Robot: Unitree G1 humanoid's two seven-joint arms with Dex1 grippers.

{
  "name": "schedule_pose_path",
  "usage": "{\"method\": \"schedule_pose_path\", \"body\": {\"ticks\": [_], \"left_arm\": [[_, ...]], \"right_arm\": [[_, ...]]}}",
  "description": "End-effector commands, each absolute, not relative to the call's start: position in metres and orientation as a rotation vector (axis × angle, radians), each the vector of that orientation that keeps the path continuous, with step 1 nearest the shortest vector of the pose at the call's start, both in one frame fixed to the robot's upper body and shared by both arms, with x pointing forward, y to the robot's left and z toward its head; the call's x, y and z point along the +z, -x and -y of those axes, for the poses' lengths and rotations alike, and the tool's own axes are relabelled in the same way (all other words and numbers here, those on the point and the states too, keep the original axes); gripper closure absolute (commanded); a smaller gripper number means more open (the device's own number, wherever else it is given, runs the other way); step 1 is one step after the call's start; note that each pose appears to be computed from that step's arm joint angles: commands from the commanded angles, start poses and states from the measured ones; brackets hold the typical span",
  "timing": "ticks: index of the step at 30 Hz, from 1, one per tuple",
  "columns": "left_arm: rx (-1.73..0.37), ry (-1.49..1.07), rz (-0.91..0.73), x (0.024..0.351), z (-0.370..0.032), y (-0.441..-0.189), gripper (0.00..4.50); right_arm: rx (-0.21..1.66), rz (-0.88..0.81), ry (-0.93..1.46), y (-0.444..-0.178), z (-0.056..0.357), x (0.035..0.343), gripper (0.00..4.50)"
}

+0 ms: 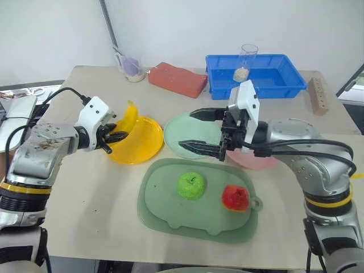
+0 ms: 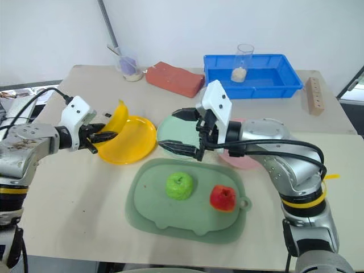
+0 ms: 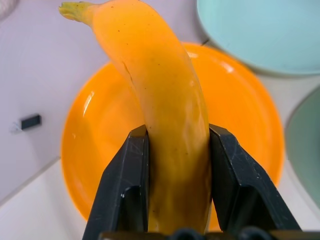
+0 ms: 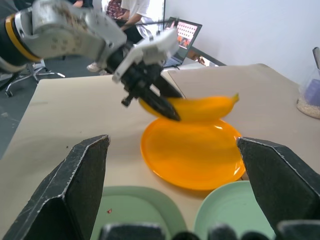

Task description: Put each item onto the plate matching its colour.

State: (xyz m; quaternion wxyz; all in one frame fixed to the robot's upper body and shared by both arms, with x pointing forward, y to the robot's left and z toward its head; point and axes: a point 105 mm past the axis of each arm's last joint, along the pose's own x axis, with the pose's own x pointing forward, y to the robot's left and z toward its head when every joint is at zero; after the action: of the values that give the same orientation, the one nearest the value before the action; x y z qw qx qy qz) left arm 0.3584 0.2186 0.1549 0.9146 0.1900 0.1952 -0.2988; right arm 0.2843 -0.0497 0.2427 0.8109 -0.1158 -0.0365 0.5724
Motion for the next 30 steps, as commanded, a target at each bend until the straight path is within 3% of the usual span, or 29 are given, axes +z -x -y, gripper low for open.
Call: {"method": "schedule_pose_path", "body": {"ticks": [1,7,15,19,25,30], "left_arm": [[-0.615,-0.408,-0.330,0.163,-0.216,-0.370,2.91],[-0.609,-0.432,-0.316,0.163,-0.219,-0.376,0.09],[-0.729,-0.472,-0.239,0.207,-0.215,-0.357,0.04],[-1.048,-0.496,-0.136,0.223,-0.174,-0.317,0.04],[-1.425,-0.563,-0.040,0.199,-0.113,-0.272,0.04],[-1.568,-0.589,-0.031,0.165,-0.090,-0.267,0.04]], "right_arm": [[1.206,0.123,0.277,-0.285,0.049,0.256,0.00],[1.174,0.110,0.286,-0.289,0.056,0.253,0.00],[1.136,0.075,0.298,-0.290,0.074,0.246,0.00],[1.176,0.022,0.324,-0.276,0.095,0.233,0.00],[1.253,-0.091,0.342,-0.246,0.109,0.216,0.00],[1.268,-0.132,0.366,-0.229,0.108,0.212,0.00]]}}
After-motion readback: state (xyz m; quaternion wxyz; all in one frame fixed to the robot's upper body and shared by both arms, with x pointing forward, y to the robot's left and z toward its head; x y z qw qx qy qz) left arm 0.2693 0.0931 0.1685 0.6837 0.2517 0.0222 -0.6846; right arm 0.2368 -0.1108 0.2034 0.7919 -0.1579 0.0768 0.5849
